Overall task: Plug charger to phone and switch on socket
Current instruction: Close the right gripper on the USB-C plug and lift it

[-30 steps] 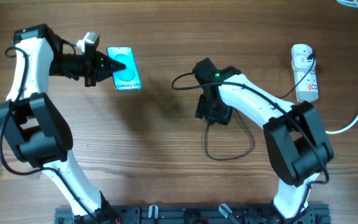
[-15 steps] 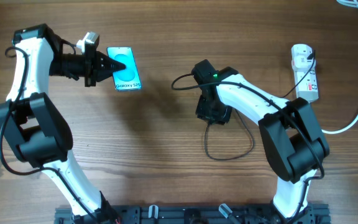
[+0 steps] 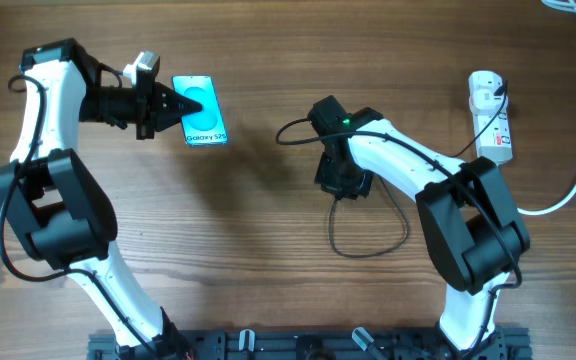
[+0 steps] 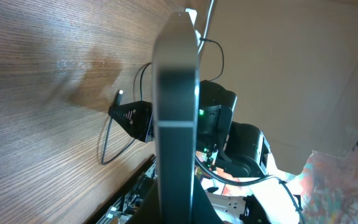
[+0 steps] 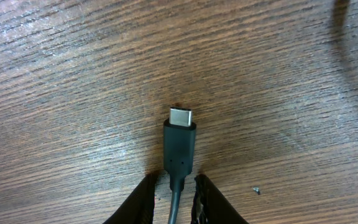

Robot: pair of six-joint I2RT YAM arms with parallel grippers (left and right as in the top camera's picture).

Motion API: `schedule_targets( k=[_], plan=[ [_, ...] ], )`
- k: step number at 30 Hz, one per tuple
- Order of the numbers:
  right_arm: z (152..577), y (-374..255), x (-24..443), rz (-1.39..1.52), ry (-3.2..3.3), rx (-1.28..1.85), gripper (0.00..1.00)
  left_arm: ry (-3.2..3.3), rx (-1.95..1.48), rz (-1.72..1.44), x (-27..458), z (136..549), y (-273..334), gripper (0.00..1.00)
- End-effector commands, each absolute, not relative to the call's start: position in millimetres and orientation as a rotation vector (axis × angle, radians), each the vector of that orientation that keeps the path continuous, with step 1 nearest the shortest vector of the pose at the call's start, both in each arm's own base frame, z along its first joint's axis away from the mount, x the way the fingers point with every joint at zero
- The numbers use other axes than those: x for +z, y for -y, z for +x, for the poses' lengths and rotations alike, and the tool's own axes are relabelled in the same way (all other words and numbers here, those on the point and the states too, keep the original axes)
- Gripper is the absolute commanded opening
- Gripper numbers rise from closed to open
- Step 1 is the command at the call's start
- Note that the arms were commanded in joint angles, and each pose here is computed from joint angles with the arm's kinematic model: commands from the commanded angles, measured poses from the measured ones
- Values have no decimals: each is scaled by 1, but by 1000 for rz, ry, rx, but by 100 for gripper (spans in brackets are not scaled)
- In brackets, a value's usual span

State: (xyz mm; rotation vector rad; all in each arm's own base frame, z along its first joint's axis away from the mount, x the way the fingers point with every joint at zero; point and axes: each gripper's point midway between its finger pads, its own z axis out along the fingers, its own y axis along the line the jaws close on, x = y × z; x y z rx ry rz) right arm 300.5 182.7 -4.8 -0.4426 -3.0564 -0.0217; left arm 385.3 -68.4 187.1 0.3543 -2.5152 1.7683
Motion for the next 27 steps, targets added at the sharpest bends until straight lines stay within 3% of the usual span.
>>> schedule_targets(
  k=[1,6,10,22,27],
  plan=[
    [301,-177,-14,-457,3056,34,24,2539,1817,313,202,385,70,4],
    [301,-177,-14,-461,3055,35,23,2539,1817,313,202,385,70,4],
    [301,-176,-14,-468,3053,36,15,2539,1817,313,202,385,70,4],
    [301,-174,-13,-478,3049,39,20,2536,1816,316,202,385,70,4],
    [301,-174,-13,-478,3048,40,13,2536,1816,316,202,385,70,4]
  ],
)
